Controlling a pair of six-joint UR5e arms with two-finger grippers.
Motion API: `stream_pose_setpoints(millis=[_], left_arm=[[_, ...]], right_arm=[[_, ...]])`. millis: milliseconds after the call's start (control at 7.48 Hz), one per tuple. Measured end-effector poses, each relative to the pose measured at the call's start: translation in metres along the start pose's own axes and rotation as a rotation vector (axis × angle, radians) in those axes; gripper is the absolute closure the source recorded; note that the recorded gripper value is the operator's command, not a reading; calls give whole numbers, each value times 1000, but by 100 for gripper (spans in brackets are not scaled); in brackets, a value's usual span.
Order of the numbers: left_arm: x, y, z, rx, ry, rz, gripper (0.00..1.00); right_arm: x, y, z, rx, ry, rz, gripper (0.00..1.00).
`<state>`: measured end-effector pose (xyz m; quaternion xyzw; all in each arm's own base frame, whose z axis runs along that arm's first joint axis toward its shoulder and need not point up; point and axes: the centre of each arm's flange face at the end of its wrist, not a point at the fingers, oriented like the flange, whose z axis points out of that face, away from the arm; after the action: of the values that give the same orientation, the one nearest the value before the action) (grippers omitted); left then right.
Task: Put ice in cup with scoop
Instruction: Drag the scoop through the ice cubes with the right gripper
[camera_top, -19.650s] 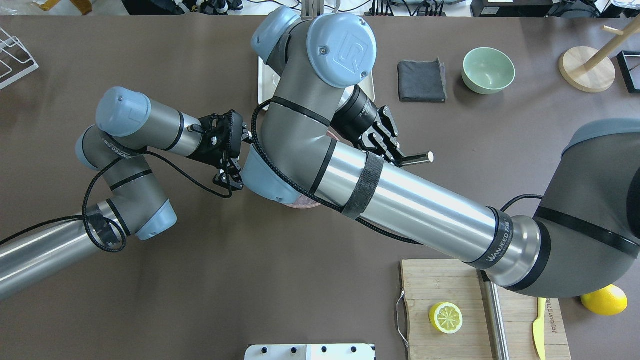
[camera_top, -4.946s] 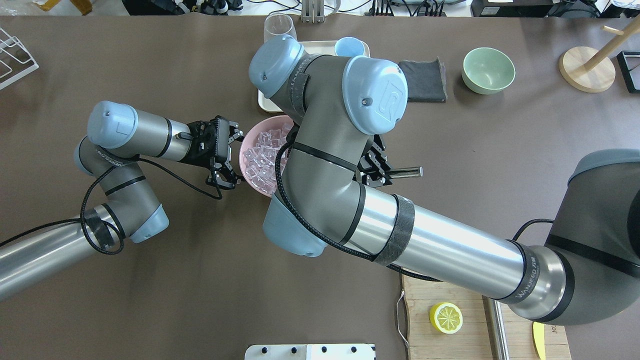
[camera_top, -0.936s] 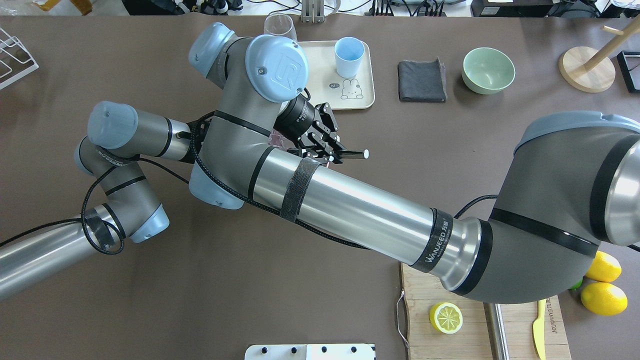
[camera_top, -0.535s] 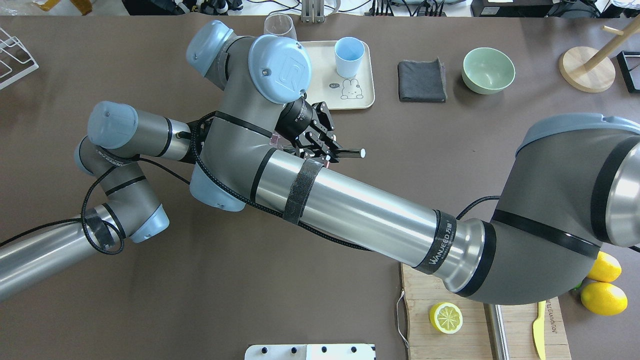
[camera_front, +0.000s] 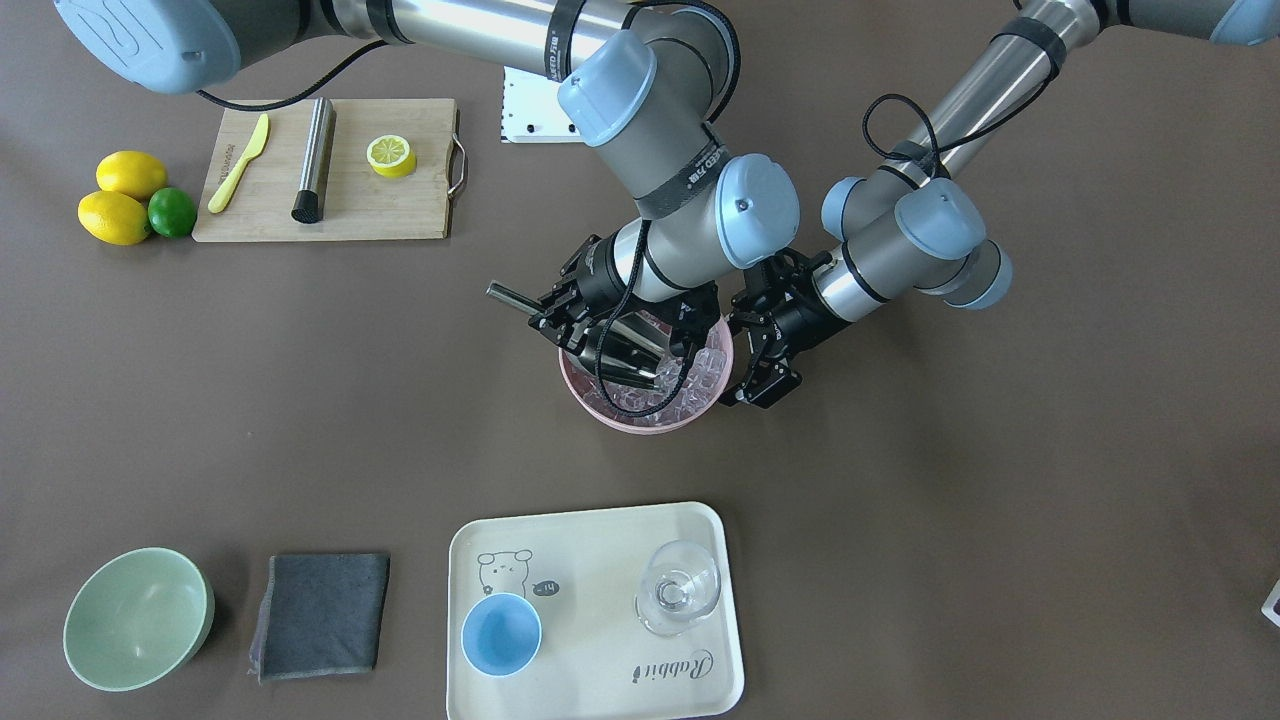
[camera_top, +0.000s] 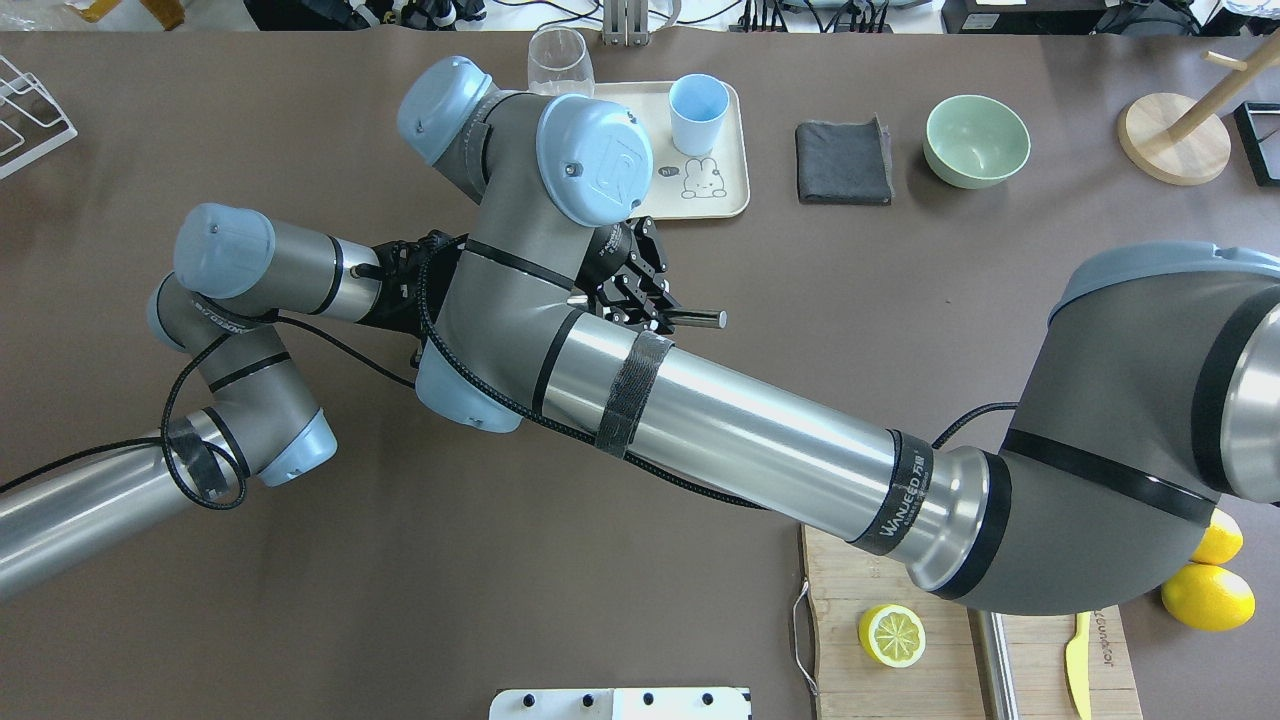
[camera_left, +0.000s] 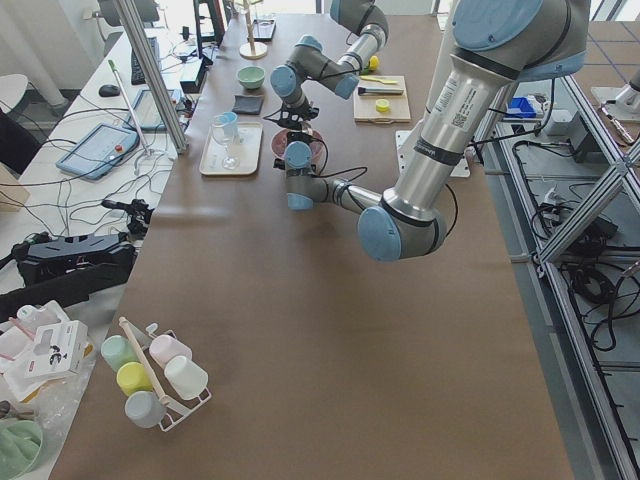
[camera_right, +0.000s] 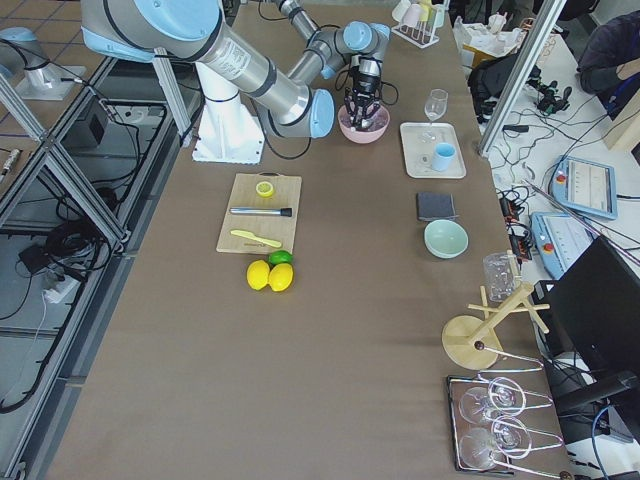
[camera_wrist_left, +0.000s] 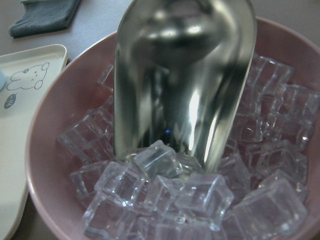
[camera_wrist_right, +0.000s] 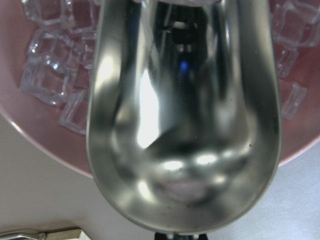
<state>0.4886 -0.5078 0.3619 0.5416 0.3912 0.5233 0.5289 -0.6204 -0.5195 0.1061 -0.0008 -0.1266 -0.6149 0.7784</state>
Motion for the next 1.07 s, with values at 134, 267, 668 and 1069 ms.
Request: stream_pose_setpoints(millis=[134, 267, 668, 1069], left_arm=[[0, 0, 0, 0, 0, 0, 3], [0, 0, 0, 0, 0, 0, 3], [0, 1, 0, -1, 0, -1, 3], [0, 1, 1, -2, 0, -1, 3]], right_arm=[[-2, 0, -2, 20, -3, 3, 100], [-2, 0, -4, 33, -2, 8, 100], [-3, 1, -2, 70, 6, 23, 100], [-9, 13, -4, 116, 19, 15, 100]])
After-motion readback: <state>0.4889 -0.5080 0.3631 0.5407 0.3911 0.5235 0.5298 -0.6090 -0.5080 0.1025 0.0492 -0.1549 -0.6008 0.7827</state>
